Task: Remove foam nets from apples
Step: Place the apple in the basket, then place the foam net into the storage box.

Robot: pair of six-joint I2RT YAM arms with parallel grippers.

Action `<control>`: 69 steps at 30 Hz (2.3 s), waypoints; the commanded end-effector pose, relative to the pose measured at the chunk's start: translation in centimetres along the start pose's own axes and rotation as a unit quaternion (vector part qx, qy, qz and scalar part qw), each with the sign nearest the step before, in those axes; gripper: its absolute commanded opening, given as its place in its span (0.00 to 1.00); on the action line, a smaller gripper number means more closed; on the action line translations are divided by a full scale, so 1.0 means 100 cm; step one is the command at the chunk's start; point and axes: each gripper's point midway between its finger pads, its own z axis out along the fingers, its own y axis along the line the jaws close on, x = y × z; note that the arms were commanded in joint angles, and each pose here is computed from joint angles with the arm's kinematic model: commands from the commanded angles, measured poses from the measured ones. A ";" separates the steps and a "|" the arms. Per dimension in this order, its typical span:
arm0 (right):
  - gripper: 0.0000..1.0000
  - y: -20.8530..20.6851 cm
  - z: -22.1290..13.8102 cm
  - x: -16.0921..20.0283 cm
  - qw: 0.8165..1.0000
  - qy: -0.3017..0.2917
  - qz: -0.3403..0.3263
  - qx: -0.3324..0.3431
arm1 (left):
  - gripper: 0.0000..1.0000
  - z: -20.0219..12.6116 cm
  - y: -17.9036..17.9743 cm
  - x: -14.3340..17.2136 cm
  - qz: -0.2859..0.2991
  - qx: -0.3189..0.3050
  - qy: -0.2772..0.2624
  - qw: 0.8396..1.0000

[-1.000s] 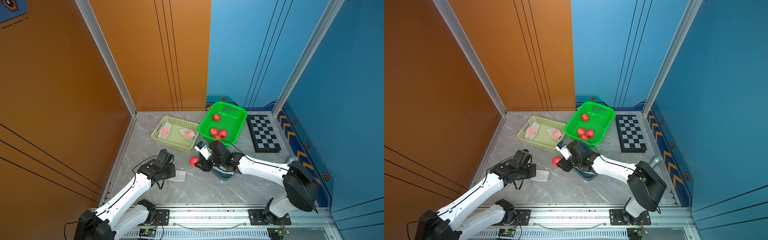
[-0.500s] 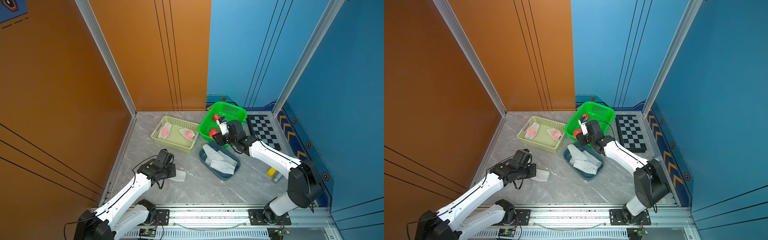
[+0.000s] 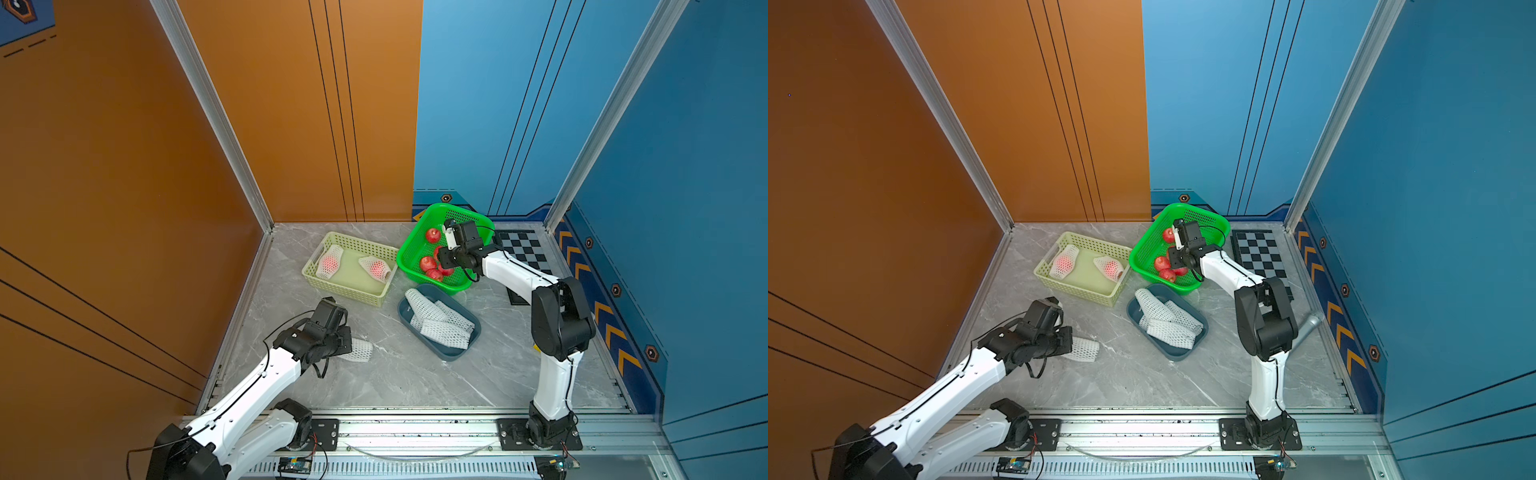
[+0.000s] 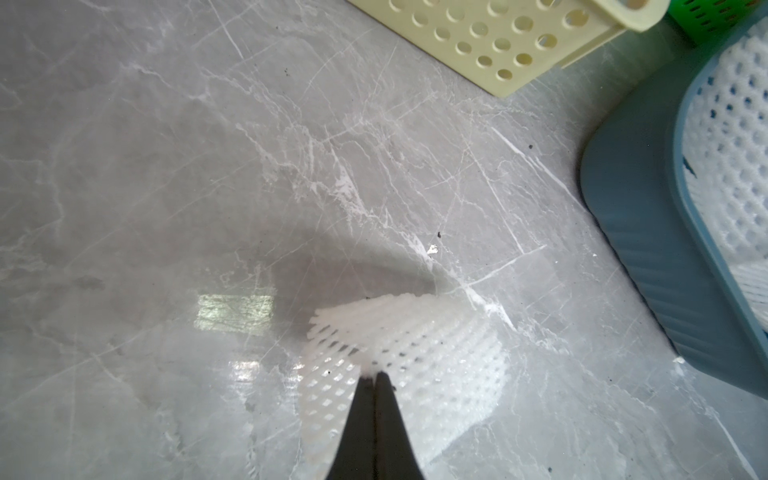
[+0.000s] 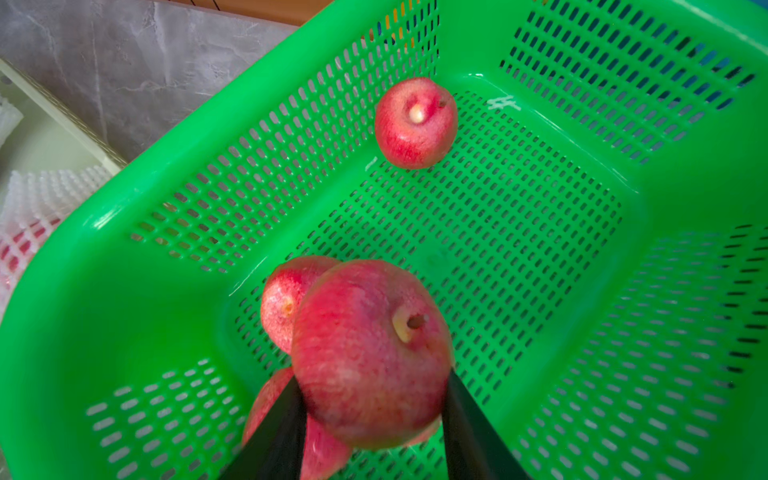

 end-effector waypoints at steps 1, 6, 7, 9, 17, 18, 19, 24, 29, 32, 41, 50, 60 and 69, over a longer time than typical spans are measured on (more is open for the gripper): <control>0.49 0.004 0.005 -0.016 1.000 0.010 -0.012 -0.008 | 0.00 -0.003 -0.003 -0.002 0.012 0.006 -0.010 1.000; 0.50 0.000 0.039 -0.008 0.999 0.053 -0.015 0.002 | 0.00 -0.006 -0.004 -0.004 0.011 0.010 -0.015 1.000; 0.50 0.000 0.043 -0.005 0.998 0.058 -0.015 0.004 | 0.00 -0.006 -0.005 -0.004 0.011 0.012 -0.016 1.000; 0.51 -0.001 0.047 0.000 0.998 0.065 -0.014 0.006 | 0.00 -0.008 -0.008 -0.005 0.011 0.020 -0.018 1.000; 0.59 -0.002 0.050 0.010 0.997 0.076 -0.013 0.008 | 0.00 -0.025 -0.053 -0.021 0.037 0.122 -0.030 0.991; 0.61 -0.003 0.048 0.009 0.997 0.074 -0.013 0.008 | 0.00 -0.029 -0.061 -0.025 0.044 0.139 -0.033 0.989; 0.64 -0.002 0.046 0.009 0.997 0.074 -0.013 0.008 | 0.00 -0.033 -0.070 -0.028 0.051 0.156 -0.034 0.986; 0.72 -0.001 0.034 0.001 0.998 0.063 -0.020 0.009 | 0.00 -0.049 -0.104 -0.044 0.093 0.196 -0.045 0.975; 0.77 -0.004 0.011 -0.013 0.999 0.044 -0.023 0.015 | 0.00 -0.059 -0.137 -0.059 0.129 0.231 -0.046 0.963; 0.78 -0.008 -0.001 -0.011 0.999 0.043 -0.022 0.017 | 0.00 -0.058 -0.156 -0.068 0.149 0.245 -0.042 0.957; 0.80 -0.021 -0.066 -0.028 1.000 -0.002 0.004 0.022 | 0.00 -0.047 -0.216 -0.094 0.183 0.293 -0.046 0.937; 0.81 -0.017 -0.151 0.001 0.998 -0.054 0.023 0.009 | 0.00 -0.018 -0.257 -0.082 0.201 0.322 -0.009 0.925; 0.84 -0.004 -0.204 0.050 0.995 -0.100 0.015 -0.007 | 0.00 -0.019 -0.297 -0.087 0.175 0.395 -0.021 0.902; 0.87 -0.001 -0.237 0.057 0.990 -0.139 0.016 -0.017 | 0.00 -0.011 -0.310 -0.082 0.166 0.413 -0.015 0.895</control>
